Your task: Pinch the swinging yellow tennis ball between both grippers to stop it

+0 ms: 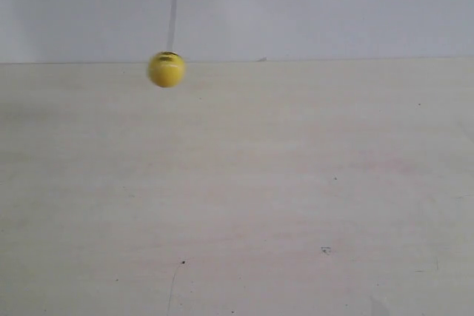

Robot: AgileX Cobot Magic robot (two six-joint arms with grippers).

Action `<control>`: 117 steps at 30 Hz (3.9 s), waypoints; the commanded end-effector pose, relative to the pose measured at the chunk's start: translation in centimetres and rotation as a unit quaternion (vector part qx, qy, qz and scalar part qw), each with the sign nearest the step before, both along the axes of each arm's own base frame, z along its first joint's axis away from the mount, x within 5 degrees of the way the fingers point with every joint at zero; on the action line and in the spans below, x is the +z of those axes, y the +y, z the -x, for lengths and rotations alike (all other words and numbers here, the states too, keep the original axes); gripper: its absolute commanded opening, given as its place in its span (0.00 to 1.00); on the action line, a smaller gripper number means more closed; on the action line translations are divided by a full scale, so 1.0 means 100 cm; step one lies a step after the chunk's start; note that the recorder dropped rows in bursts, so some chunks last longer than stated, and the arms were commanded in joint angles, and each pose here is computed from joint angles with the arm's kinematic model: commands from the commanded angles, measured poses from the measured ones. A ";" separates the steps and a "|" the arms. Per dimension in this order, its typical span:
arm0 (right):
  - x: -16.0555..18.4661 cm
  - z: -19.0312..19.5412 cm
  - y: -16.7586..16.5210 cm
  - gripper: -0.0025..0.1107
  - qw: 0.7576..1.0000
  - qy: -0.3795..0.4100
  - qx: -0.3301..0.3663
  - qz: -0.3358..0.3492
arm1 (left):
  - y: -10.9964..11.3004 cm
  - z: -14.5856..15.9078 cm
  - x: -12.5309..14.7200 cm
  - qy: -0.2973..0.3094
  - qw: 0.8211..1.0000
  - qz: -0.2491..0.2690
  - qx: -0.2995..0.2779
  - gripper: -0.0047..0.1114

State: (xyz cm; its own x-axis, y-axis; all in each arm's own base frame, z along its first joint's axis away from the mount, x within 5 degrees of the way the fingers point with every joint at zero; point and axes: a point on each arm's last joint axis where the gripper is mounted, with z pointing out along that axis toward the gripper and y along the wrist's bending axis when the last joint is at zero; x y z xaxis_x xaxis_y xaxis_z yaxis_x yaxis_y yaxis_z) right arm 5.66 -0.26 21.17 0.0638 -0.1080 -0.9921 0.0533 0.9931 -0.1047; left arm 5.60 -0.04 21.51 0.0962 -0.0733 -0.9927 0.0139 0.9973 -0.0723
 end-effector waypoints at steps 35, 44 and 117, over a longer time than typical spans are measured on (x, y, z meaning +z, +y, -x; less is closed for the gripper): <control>0.140 -0.090 0.013 0.02 0.990 -0.070 0.107 -0.066 | -0.017 -0.065 0.127 -0.098 0.990 -0.071 -0.078 0.08; 0.086 -0.161 0.021 0.02 0.981 0.094 0.165 0.030 | -0.020 -0.161 0.102 0.066 0.977 -0.173 -0.107 0.08; -0.074 -0.417 0.085 0.02 0.809 0.142 0.570 0.010 | -0.062 -0.365 -0.042 0.182 0.831 -0.167 -0.499 0.08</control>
